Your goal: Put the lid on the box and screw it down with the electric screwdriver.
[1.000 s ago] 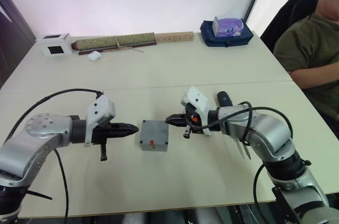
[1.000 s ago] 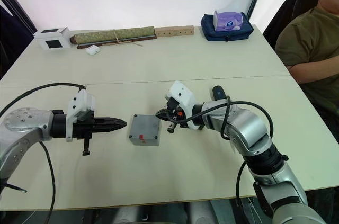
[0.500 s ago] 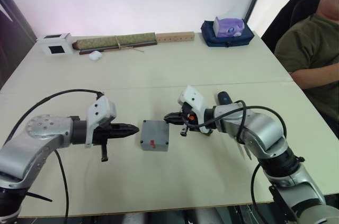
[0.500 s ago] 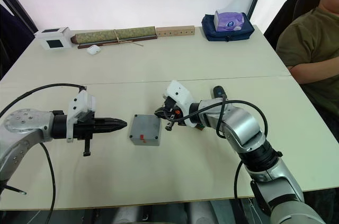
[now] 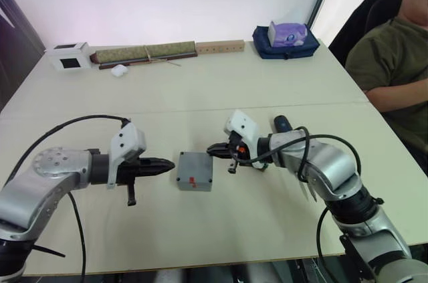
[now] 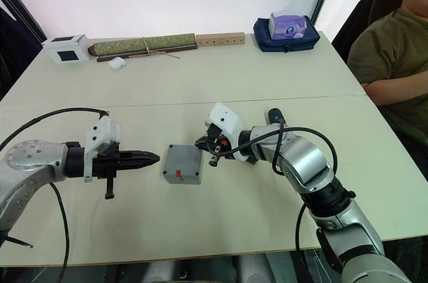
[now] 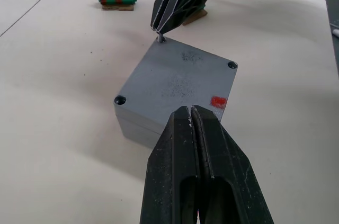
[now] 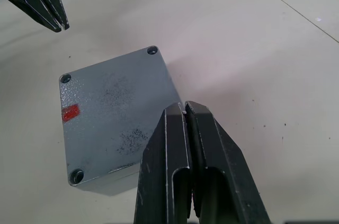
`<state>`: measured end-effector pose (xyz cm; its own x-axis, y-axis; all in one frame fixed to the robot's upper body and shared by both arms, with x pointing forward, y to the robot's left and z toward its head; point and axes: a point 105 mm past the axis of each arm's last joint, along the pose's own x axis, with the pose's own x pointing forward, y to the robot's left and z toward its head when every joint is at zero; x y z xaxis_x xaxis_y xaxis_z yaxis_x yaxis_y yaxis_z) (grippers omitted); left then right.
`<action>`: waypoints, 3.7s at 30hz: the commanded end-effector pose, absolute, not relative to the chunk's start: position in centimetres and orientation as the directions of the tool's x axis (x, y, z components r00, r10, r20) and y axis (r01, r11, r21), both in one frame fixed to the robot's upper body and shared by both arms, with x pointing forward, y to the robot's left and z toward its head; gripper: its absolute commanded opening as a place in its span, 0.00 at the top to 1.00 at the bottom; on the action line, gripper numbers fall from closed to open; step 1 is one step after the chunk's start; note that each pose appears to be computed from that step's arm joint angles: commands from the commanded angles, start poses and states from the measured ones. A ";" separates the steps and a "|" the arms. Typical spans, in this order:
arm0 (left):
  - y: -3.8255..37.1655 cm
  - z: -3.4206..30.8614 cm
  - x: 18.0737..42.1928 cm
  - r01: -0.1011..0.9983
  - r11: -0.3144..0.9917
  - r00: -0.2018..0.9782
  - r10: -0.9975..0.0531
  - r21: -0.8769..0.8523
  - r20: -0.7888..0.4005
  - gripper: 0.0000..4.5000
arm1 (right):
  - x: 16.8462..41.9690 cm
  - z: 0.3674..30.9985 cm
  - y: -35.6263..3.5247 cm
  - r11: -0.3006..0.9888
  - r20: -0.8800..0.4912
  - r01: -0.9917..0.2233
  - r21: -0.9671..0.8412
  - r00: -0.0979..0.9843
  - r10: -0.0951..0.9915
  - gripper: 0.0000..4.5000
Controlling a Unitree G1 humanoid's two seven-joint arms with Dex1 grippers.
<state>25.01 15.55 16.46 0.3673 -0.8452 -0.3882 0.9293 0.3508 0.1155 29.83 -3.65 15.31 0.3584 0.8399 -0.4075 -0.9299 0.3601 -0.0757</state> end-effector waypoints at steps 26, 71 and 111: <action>15.0 17.6 24.9 0.929 0.330 0.369 -0.858 0.168 -0.358 1.00 | 29.8 14.7 -3.2 0.316 -0.425 -0.942 -0.111 0.333 0.842 0.99; 8.9 20.5 25.8 0.953 0.111 0.176 -0.960 0.280 -0.217 1.00 | 32.9 17.1 -21.5 0.875 -0.876 -0.483 -0.025 0.433 0.213 0.01; 13.3 17.5 27.1 0.951 0.179 0.269 -0.881 0.252 -0.389 1.00 | 32.5 28.6 -7.9 0.557 -0.013 -0.798 -0.230 0.575 0.818 0.59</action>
<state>27.12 13.31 17.03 0.2732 -0.8820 -0.3841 0.9548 0.2001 0.2198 33.53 -7.92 24.28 0.5572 0.7966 -0.2345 -0.8292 0.5489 -0.1059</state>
